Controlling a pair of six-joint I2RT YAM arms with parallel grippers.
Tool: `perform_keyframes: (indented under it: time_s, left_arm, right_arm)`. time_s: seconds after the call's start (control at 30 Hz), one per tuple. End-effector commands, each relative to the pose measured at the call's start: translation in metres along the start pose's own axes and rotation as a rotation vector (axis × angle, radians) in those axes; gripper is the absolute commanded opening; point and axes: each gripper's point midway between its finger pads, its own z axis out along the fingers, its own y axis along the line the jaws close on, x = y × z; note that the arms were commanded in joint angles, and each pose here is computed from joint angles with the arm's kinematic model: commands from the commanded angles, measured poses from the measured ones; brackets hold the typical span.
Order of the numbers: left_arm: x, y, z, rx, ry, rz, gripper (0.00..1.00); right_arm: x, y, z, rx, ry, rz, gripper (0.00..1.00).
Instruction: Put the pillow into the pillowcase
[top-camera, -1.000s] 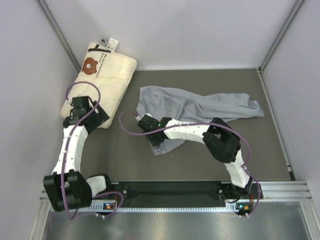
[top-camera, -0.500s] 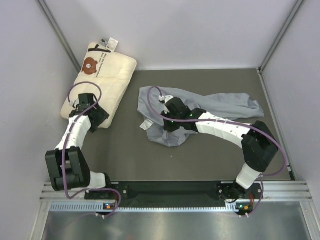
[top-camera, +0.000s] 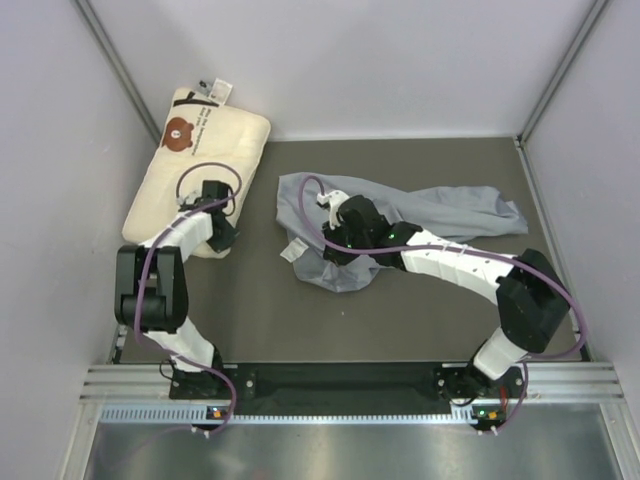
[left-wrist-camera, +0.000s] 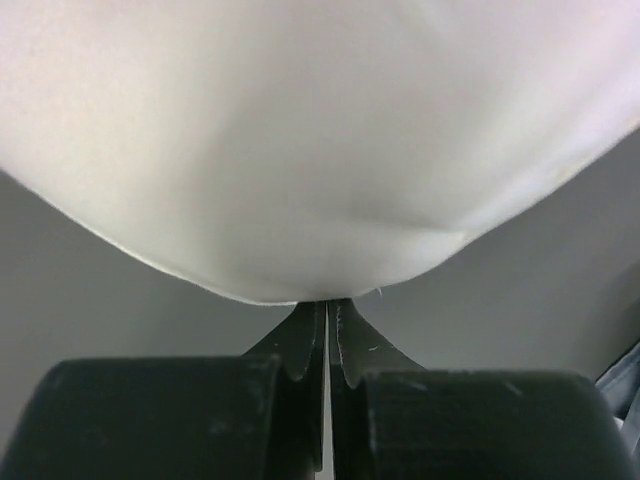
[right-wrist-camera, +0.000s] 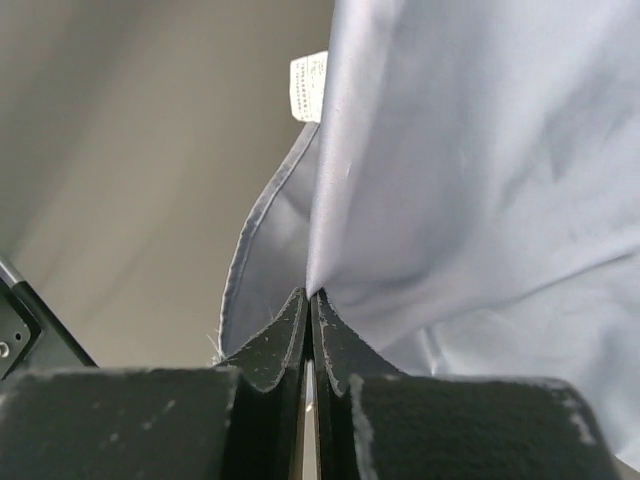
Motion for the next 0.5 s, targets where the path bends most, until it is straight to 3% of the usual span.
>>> perform_keyframes:
  time_s: [0.0, 0.33, 0.47]
  left_arm:
    - [-0.019, -0.036, -0.035, 0.069, -0.152, -0.011, 0.00]
    - [-0.010, -0.154, -0.138, 0.379, -0.271, -0.092, 0.00]
    - [-0.001, -0.205, -0.158, 0.508, -0.214, -0.083, 0.00]
  right_arm:
    - [-0.028, 0.005, -0.016, -0.043, -0.116, -0.029, 0.00]
    - [-0.031, -0.001, -0.025, -0.031, -0.197, 0.003, 0.00]
    - [-0.031, -0.008, -0.029, -0.018, -0.217, 0.046, 0.00]
